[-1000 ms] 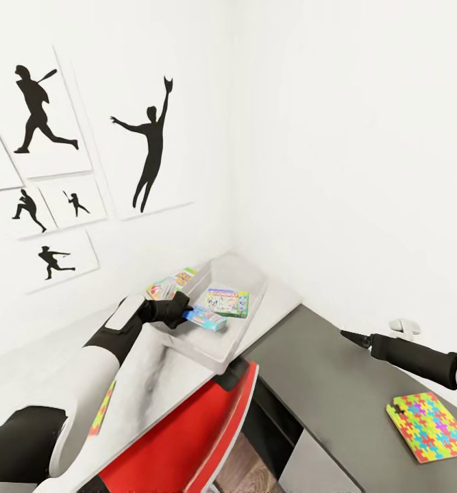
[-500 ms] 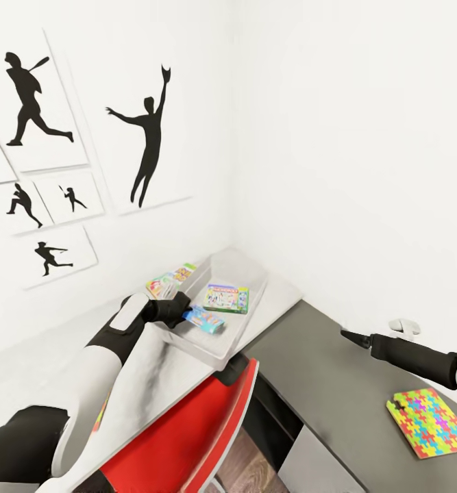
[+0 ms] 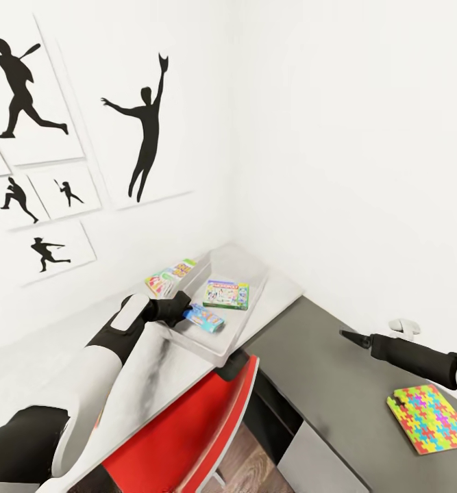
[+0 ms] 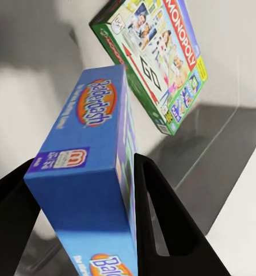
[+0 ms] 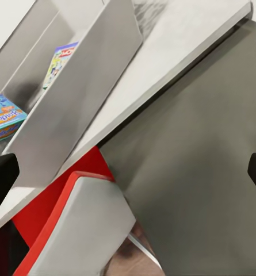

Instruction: Put all the toys in the child's room - the three board games (two on the bed and one on the table), the two jigsaw puzzles on the table, and the tennis ball on the table - inside the toy box on the table in the child's room.

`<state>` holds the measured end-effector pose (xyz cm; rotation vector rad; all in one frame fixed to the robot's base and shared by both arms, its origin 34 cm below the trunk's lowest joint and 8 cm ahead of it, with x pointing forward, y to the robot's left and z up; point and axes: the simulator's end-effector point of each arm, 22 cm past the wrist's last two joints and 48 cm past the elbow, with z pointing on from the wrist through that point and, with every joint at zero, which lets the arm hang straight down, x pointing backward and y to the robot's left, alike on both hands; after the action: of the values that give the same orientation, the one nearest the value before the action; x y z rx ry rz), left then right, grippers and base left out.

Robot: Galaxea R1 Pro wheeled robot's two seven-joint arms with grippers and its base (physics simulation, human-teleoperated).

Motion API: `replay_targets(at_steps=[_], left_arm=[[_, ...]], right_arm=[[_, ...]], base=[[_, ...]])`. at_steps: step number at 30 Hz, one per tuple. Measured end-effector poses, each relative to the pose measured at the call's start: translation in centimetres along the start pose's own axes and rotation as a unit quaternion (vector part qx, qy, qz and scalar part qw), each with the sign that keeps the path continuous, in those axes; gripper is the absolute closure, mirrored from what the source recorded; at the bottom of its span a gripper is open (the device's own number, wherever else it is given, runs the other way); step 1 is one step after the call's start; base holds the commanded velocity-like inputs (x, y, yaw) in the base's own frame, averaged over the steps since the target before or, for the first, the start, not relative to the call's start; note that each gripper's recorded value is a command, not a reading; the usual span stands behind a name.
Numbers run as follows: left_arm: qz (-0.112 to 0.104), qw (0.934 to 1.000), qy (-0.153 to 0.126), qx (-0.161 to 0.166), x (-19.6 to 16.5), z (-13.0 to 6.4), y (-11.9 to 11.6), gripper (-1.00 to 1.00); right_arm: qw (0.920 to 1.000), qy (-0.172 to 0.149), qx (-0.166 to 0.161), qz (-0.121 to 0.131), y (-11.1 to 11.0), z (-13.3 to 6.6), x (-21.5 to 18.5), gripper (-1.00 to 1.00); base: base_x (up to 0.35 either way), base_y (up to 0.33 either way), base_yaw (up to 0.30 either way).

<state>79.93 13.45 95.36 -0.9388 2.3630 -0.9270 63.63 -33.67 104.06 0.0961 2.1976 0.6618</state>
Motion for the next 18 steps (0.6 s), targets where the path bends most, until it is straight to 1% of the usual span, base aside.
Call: replay_targets(at_steps=[10,18], left_arm=[[-0.001,1.0,0.001,0.002,0.1,0.3,0.0,1.0],[0.001,0.9999,-0.001,0.01,-0.1,0.2,-0.8,1.0]], right_arm=[[1.0,0.004,0.001,0.002,-0.2,0.2,0.3,-1.0],[1.0,0.004,0.001,0.002,-0.3,0.2,0.3,-1.0]], base=[[0.0,0.0,0.0],[0.0,0.0,0.0]])
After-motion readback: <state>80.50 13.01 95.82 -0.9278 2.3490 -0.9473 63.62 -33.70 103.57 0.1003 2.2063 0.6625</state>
